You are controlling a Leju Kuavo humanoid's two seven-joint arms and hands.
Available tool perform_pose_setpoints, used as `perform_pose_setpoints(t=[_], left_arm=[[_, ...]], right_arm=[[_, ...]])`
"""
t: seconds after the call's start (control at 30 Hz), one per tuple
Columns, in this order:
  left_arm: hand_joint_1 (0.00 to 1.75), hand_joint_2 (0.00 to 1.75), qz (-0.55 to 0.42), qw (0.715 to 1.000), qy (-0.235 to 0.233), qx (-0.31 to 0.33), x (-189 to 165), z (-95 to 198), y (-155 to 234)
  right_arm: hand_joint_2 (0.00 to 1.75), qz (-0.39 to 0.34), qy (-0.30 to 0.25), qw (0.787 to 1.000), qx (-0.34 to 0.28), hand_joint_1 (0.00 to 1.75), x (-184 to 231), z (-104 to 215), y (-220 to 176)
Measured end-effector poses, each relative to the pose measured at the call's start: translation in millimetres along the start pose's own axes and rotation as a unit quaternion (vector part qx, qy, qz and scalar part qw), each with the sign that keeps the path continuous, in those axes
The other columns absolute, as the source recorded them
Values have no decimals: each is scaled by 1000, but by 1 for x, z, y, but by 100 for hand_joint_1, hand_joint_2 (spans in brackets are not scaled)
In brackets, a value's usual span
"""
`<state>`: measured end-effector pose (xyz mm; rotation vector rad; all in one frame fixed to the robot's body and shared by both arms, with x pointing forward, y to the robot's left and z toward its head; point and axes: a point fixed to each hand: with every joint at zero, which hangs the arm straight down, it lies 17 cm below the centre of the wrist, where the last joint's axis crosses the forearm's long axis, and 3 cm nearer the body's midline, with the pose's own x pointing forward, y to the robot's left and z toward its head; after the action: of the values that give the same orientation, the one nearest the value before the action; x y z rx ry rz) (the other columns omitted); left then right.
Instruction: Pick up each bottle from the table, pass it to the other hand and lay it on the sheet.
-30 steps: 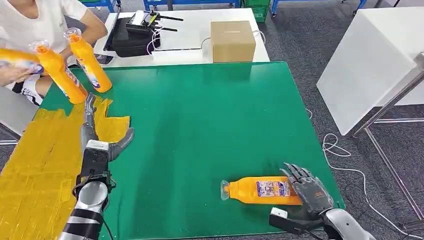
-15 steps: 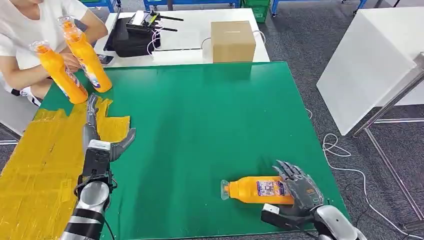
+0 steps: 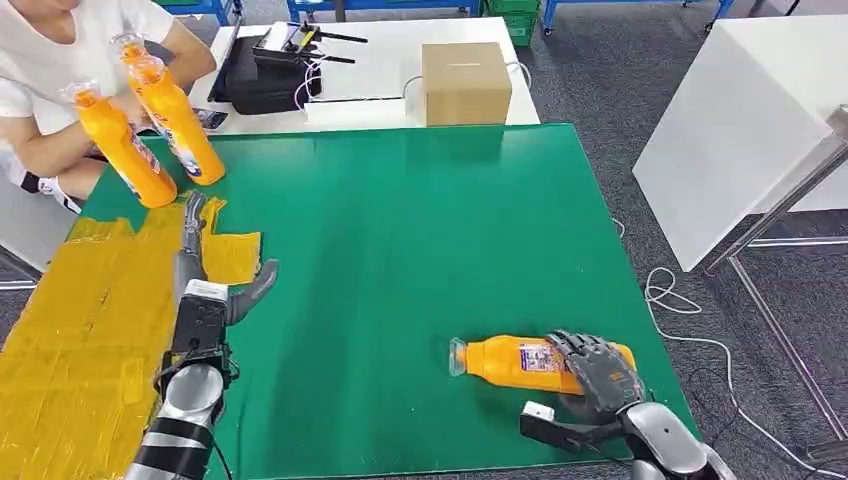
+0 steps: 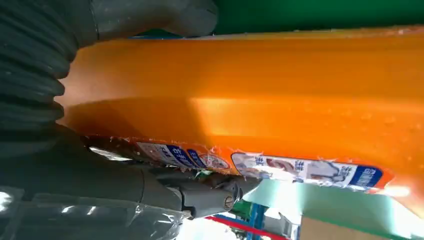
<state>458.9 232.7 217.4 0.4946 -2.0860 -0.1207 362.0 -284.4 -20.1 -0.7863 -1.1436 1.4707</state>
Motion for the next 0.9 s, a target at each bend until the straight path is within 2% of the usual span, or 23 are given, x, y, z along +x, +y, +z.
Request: perform_pose_setpoints(t=[0.47, 0.63, 0.8, 0.9], left_arm=[[0, 175, 4, 1000, 6, 1, -2, 0, -1], [0, 175, 8, 1000, 7, 0, -1, -1, -2], [0, 175, 15, 1000, 9, -2, -1, -1, -5], [0, 175, 15, 1000, 10, -3, -2, 0, -5]], right_arm=[[175, 31, 15, 999, 13, 161, -15, -5, 1], [175, 45, 20, 999, 15, 175, -18, -10, -2], [175, 29, 23, 999, -29, 175, -15, -18, -21], [175, 20, 24, 999, -35, 175, -11, -19, -23]])
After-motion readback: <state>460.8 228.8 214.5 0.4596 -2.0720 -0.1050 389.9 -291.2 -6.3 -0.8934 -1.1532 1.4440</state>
